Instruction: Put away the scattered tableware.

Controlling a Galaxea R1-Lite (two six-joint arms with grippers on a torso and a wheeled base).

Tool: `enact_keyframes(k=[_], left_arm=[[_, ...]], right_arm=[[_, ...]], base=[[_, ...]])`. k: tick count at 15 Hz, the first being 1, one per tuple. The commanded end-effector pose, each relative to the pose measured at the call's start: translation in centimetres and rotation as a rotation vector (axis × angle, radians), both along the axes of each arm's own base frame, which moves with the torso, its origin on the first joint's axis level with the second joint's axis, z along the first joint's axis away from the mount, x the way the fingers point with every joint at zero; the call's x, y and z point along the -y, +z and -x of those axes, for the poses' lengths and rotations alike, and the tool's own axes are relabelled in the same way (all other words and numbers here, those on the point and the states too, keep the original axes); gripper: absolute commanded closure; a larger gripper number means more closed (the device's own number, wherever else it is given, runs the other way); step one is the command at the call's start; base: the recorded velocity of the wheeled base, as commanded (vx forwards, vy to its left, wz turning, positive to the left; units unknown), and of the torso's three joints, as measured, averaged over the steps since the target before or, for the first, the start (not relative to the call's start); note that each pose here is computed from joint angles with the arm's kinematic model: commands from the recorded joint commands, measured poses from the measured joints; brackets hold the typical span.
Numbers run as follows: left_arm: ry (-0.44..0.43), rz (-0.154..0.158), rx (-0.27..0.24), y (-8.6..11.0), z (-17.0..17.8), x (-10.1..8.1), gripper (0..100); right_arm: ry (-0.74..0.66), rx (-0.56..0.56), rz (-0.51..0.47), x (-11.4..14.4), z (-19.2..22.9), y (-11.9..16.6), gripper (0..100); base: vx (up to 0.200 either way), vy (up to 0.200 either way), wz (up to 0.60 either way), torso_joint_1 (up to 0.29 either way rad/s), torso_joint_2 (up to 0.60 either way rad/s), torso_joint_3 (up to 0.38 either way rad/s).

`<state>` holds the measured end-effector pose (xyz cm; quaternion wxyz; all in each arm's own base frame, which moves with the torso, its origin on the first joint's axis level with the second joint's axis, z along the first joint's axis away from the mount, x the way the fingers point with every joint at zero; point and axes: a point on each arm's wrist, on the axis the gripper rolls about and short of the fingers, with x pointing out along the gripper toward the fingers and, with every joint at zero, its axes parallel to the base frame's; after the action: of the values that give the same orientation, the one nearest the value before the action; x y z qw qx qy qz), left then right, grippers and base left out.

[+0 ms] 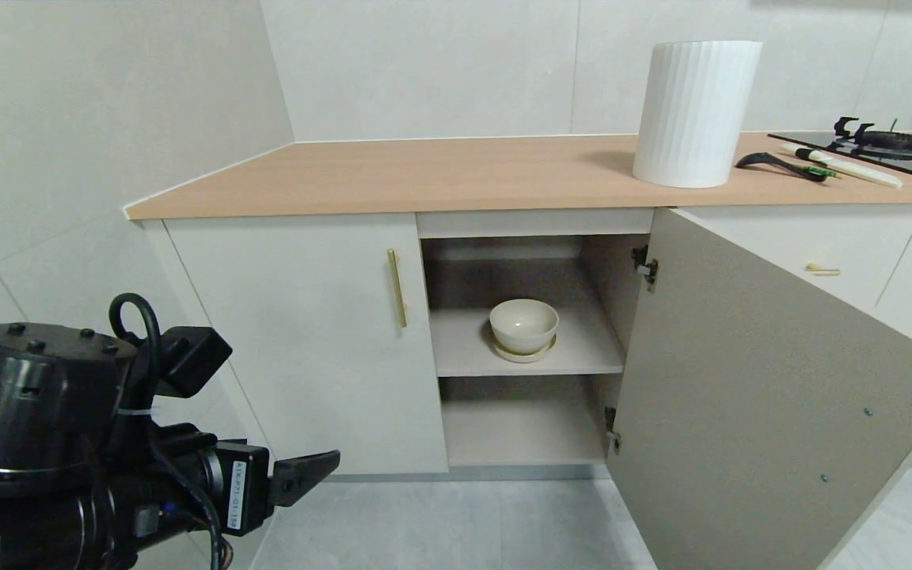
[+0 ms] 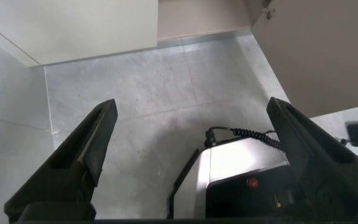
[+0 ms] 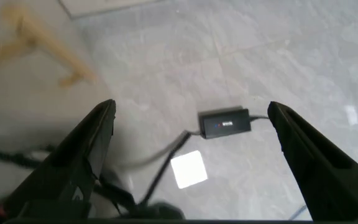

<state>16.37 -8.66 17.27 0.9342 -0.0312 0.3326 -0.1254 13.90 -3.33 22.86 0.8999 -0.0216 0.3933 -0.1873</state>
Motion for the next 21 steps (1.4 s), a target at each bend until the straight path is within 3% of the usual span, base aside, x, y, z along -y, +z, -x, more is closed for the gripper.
enact_keyframes(k=[1, 5, 9, 14, 21], left_arm=[[0.002, 0.001, -0.001, 0.0, 0.0, 0.0, 0], [0.002, 0.001, 0.000, 0.0, 0.0, 0.0, 0], [0.002, 0.002, 0.002, 0.1, 0.0, 0.0, 0], [0.000, 0.004, 0.001, 0.1, 0.0, 0.0, 0], [0.000, 0.005, 0.004, 0.1, 0.0, 0.0, 0]], right_arm=[[-0.025, -0.041, -0.033, 0.7, -2.0, -1.1, 0], [0.018, -0.096, -0.145, 0.9, -4.4, -2.8, 0], [0.017, -0.155, -0.168, 1.2, -5.8, -4.2, 0], [0.017, -0.135, -0.172, 1.2, -6.6, -5.4, 0], [0.117, -0.129, -0.246, -1.4, -6.7, -5.7, 0]], base=[[0.000, 0.000, 0.00, 0.000, 0.00, 0.000], [0.000, 0.000, 0.00, 0.000, 0.00, 0.000], [0.000, 0.000, 0.00, 0.000, 0.00, 0.000], [0.000, 0.000, 0.00, 0.000, 0.00, 0.000], [0.000, 0.000, 0.00, 0.000, 0.00, 0.000]])
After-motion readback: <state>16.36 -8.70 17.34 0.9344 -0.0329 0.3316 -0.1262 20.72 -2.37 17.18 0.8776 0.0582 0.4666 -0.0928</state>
